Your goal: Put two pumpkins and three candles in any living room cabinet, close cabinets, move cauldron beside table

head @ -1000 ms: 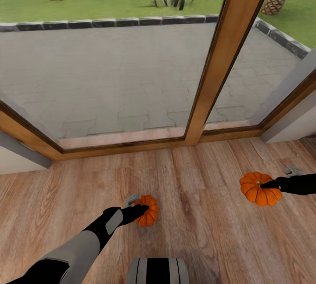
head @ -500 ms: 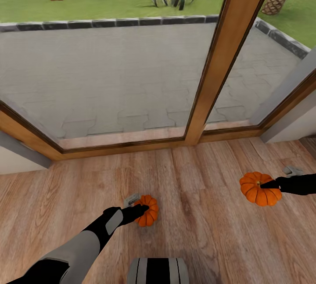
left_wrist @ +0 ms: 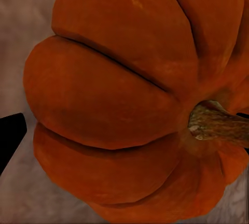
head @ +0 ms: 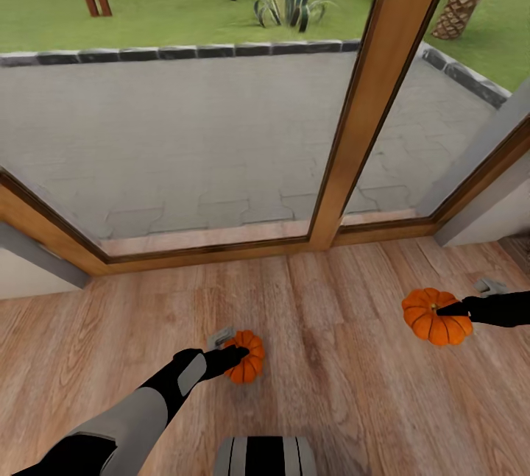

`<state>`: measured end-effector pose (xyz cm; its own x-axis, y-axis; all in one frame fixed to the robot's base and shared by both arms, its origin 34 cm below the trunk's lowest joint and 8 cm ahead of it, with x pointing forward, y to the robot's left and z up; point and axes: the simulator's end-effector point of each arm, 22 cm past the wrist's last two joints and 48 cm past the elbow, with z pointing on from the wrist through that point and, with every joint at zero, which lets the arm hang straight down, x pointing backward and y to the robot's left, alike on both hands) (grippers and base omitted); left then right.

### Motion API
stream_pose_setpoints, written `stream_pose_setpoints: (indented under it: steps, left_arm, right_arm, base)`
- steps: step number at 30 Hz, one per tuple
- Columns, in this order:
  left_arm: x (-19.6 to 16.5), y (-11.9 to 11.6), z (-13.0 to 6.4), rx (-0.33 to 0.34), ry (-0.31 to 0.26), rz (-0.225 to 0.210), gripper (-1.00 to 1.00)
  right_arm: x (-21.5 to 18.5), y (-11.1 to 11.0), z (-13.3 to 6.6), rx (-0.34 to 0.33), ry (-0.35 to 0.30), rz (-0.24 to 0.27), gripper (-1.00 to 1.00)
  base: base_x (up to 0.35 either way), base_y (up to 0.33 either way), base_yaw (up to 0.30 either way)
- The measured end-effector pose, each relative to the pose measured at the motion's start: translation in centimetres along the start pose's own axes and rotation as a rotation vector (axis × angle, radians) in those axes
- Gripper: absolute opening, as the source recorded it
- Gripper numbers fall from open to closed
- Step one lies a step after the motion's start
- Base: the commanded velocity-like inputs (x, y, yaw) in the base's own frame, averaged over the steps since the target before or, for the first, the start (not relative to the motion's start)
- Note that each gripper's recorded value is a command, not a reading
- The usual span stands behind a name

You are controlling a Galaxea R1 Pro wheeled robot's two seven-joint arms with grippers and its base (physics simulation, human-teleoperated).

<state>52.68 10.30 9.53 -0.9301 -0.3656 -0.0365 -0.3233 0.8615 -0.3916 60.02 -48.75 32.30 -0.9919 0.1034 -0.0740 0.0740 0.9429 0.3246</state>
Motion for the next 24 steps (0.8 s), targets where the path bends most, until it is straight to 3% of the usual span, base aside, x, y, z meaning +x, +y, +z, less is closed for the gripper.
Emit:
stream_pose_setpoints:
  steps: [9, 12, 19, 24]
  left_arm:
    - [-1.3, -1.2, -1.4, 0.015, -0.029, 0.012, -1.0]
    - [-1.8, -1.9, -1.9, 0.033, -0.038, 0.013, -1.0]
    - [-2.8, -3.2, -3.0, 0.052, -0.062, 0.028, -1.0]
    - [-2.9, -3.7, -4.0, 0.054, -0.048, 0.037, -1.0]
  right_arm:
    - [-0.6, 0.7, -1.7, -0.003, -0.033, -0.011, -1.0]
    - [-0.7, 2.8, -0.4, -0.046, -0.036, -0.009, -1.0]
    - [-0.8, 4.1, -0.5, -0.062, -0.049, -0.012, -1.0]
    - [-0.8, 7.4, 0.8, -0.127, -0.054, -0.011, -1.0]
  base:
    - [0.0, 0.0, 0.0]
    - [0.0, 0.0, 0.0]
    - [0.0, 0.0, 0.0]
    - [0.0, 0.0, 0.0]
